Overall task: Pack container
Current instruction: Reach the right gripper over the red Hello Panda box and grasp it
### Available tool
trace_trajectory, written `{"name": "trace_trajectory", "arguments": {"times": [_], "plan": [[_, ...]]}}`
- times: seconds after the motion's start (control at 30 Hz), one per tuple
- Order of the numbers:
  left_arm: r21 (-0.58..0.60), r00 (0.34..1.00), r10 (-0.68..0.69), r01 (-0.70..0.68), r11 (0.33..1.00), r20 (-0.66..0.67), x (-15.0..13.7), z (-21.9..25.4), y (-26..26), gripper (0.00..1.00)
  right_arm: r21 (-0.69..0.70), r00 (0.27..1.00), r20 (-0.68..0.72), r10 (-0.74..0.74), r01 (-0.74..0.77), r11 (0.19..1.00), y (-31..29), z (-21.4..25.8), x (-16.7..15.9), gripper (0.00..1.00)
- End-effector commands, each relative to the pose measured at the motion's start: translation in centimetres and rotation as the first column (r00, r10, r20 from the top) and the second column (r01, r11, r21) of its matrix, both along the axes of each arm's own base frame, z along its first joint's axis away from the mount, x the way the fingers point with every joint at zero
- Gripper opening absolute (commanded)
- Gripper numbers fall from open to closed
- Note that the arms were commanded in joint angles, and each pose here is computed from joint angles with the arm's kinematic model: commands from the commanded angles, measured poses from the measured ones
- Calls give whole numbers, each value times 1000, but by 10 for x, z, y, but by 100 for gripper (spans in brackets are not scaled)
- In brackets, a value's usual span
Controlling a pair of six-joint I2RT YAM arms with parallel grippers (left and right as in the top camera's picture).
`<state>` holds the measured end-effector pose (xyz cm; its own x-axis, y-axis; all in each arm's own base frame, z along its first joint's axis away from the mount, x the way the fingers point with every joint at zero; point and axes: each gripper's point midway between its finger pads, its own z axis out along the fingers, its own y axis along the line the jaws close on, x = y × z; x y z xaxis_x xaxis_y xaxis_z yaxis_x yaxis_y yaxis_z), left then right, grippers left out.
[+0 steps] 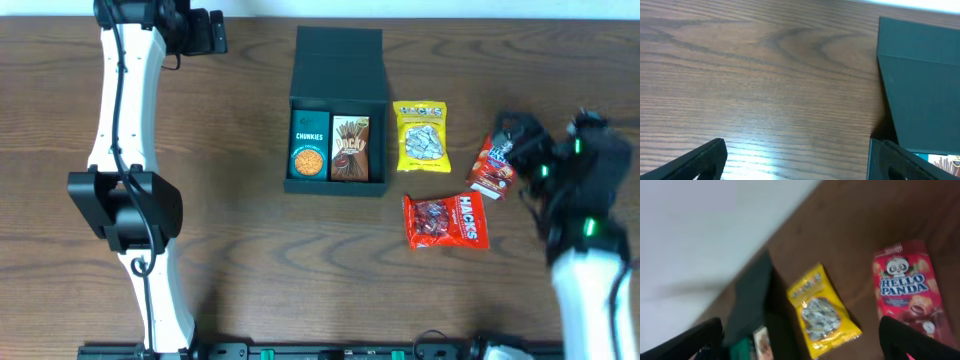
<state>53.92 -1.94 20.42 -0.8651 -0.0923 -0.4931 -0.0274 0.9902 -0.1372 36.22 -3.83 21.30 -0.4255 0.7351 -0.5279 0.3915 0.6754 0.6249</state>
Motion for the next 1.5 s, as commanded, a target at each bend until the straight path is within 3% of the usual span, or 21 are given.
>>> {"name": "trace_trajectory", "arguments": {"times": [0.0,0.17,0.4,0.53,0.7,0.83,1.03,1.47], "plan": [[-13,1000,1,-1,1000,24,2,9,1,97,-3,994,-95,49,-49,999,-4,-5,23,99],[-13,999,12,-11,1000,38,5,11,7,96,21,925,-379,27,-20,1000,-15,-45,32,99],[-17,999,14,-14,1000,42,6,11,9,95,-35,785,-618,-44,28,999,-32,-101,12,99],[-16,999,15,-14,1000,42,6,11,9,96,-52,773,-634,-28,-7,999,-34,-111,14,99],[-17,999,14,-13,1000,33,6,7,9,95,-207,753,-648,-114,-31,978,-60,-112,9,99],[-36,1000,3,-2,999,20,7,-1,5,95,-252,757,-650,-68,-130,959,-64,-116,15,99],[-45,1000,-3,4,999,23,8,-2,3,95,-205,743,-668,40,-235,950,-55,-135,23,99],[-45,999,-3,4,999,35,11,-1,3,95,-130,694,-714,86,-252,959,-48,-184,29,99]]}}
